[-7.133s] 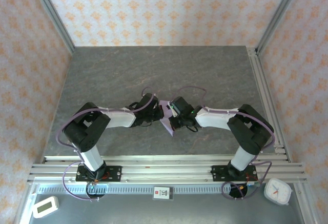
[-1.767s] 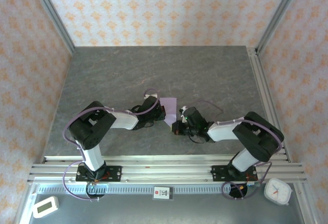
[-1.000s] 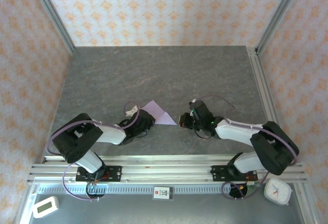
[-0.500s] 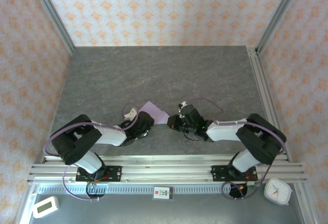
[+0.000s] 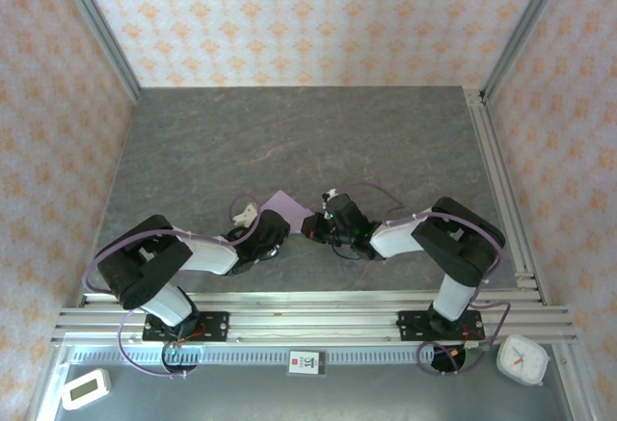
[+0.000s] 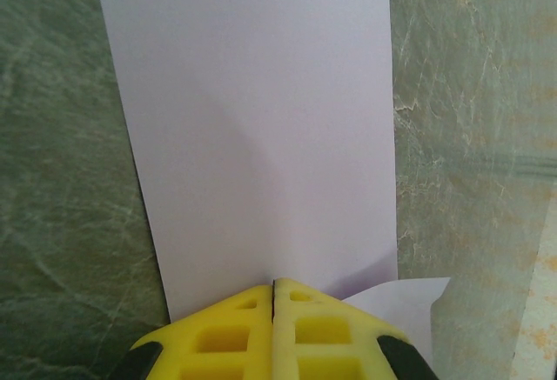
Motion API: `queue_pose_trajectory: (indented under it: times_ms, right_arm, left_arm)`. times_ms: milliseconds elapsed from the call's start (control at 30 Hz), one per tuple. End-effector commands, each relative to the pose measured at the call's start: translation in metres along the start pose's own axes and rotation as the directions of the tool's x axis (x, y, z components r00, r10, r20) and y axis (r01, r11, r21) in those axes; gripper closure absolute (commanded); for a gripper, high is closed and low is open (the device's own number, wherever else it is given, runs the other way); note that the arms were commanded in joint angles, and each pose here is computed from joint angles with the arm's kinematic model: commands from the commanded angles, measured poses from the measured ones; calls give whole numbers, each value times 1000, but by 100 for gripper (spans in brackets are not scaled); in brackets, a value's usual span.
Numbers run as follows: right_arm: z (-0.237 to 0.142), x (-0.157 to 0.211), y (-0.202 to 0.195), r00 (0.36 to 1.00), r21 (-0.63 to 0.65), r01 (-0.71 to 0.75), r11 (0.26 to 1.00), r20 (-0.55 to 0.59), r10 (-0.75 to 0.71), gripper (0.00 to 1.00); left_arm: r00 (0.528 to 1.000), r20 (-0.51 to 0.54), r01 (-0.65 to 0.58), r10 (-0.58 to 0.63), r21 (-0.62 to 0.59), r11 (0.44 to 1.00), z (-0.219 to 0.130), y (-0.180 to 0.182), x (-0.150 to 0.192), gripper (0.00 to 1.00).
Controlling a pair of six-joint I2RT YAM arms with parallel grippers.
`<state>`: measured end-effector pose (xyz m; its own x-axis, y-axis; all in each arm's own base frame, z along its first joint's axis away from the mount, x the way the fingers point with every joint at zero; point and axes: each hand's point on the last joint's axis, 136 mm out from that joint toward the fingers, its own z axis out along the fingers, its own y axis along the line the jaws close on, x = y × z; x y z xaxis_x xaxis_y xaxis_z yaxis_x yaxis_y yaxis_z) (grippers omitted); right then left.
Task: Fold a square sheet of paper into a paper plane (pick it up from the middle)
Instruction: Third fold the triangle at the center of the table.
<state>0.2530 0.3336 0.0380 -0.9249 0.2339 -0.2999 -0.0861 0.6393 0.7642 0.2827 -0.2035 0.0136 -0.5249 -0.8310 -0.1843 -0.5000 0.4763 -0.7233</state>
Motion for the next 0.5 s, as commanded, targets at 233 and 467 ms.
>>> queue_pose_trajectory:
  times_ms: [233,467]
  right_arm:
    - [-14,6,-45,996,64,-91,994,28,89,100]
    - [-34,-14,-64,983,119,-173,978,88,163,100]
  left_arm:
    - [998,26,-44,53,-268,962,-6,91,-6,100]
    - [998,35,-41,52,-271,962,-9,95,-8,100]
